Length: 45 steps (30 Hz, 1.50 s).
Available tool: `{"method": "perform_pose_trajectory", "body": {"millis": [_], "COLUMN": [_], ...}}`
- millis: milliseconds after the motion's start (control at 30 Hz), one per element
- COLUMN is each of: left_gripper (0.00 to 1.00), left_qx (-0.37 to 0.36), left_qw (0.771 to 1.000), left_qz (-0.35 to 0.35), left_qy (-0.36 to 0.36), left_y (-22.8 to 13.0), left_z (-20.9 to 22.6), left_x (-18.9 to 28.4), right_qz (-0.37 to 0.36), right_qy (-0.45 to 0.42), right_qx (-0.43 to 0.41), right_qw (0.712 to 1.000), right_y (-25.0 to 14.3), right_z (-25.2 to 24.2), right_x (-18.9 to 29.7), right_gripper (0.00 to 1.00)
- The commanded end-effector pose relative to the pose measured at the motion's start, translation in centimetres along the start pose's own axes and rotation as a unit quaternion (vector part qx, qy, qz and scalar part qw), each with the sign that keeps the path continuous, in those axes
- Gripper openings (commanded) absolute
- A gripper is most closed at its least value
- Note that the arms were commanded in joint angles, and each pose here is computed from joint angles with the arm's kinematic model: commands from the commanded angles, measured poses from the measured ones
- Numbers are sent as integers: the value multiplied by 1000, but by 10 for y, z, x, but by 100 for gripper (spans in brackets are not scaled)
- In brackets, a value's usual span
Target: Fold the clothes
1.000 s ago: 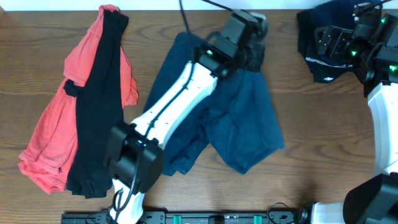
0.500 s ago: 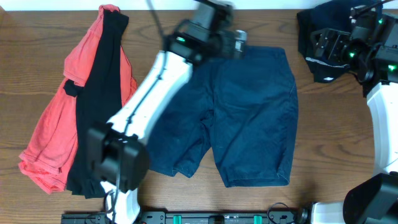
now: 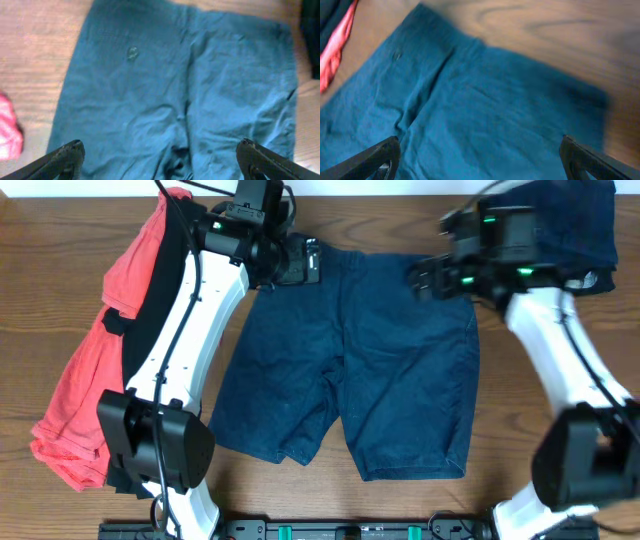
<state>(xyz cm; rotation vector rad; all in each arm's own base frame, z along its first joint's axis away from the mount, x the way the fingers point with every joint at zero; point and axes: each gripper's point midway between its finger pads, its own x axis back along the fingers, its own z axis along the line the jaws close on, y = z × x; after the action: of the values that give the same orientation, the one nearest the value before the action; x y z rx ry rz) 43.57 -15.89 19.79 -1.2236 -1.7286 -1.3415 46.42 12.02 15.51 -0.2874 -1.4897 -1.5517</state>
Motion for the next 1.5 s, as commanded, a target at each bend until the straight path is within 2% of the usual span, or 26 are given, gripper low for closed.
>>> {"method": "perform_pose_trajectory", "body": {"millis": [0, 367, 533, 967, 1267, 1367, 1467], "left_gripper": [98, 98, 98, 98, 98, 98, 98], "left_qx": [15, 66, 67, 68, 69, 69, 69], "left_qw": [999, 996, 995, 995, 994, 994, 994], "left_qz": [-9, 3, 11, 17, 24, 24, 25], "left_qy": [37, 67, 72, 74, 76, 76, 76], "left_y": [5, 1, -6, -9, -11, -11, -11], "left_z": [22, 60, 64, 68, 70, 70, 70], "left_x": [6, -3, -11, -25, -31, -31, -31], "right_qz": [27, 90, 109, 114, 87, 76, 72], "right_qy": [18, 1, -47, -76, -176, -225, -251], "right_qx": [55, 101, 124, 88, -15, -73, -120], "right_qw": [998, 991, 985, 987, 980, 969, 958], "right_y": [-15, -59, -75, -95, -100, -105, -113], "right_z": [20, 50, 48, 39, -2, -28, -50], "right_x": [-32, -105, -128, -162, -174, -173, -173], "right_gripper": [99, 99, 98, 96, 82, 82, 86]}}
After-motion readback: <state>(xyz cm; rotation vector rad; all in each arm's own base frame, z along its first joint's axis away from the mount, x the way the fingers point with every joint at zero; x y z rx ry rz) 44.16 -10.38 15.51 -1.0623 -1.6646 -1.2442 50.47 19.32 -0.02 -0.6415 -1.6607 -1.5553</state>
